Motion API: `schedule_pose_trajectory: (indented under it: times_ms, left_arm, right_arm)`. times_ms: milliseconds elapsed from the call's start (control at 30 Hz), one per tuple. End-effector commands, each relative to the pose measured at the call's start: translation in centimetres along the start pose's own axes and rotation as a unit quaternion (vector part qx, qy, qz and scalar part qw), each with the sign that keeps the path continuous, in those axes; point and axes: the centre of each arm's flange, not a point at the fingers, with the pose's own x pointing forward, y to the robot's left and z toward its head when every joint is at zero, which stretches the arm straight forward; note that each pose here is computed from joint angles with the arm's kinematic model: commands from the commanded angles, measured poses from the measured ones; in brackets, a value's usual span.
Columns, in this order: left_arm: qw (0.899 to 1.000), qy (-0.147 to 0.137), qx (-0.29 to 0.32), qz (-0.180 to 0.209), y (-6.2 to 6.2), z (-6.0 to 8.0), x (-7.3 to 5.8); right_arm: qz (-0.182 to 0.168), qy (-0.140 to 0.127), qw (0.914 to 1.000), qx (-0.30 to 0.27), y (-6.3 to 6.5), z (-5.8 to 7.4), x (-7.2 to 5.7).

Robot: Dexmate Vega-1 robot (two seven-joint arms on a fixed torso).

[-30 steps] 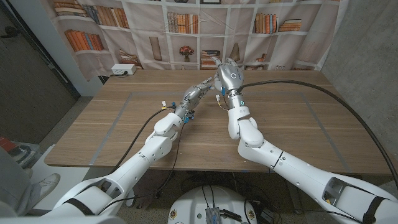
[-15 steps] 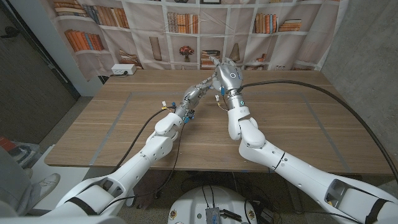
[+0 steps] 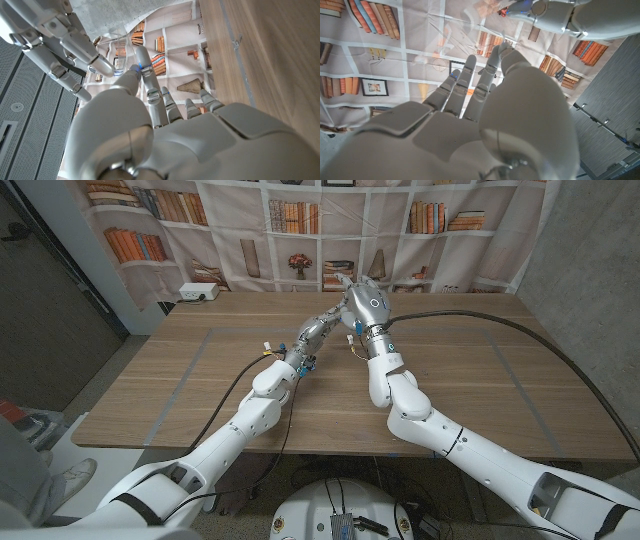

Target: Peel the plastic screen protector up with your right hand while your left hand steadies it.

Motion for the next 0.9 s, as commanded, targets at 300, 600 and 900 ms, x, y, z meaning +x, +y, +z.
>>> schedule_pose_trajectory:
  times_ms: [300,600,900]
  left_arm:
    - [1.0,0.002,0.008,0.003,-0.2,0.3,0.5]
    - [1.0,0.001,0.009,-0.002,-0.3,0.3,0.9]
    - [1.0,0.002,0.008,-0.003,-0.5,0.2,1.0]
  right_arm:
    - [0.003,-0.011,0.9993,0.036,-1.0,-0.7,-0.5]
    - [0.013,-0.024,0.9983,0.051,-1.8,-0.6,-1.0]
    - [0.039,-0.032,0.9963,0.07,-1.9,-0.7,-1.9]
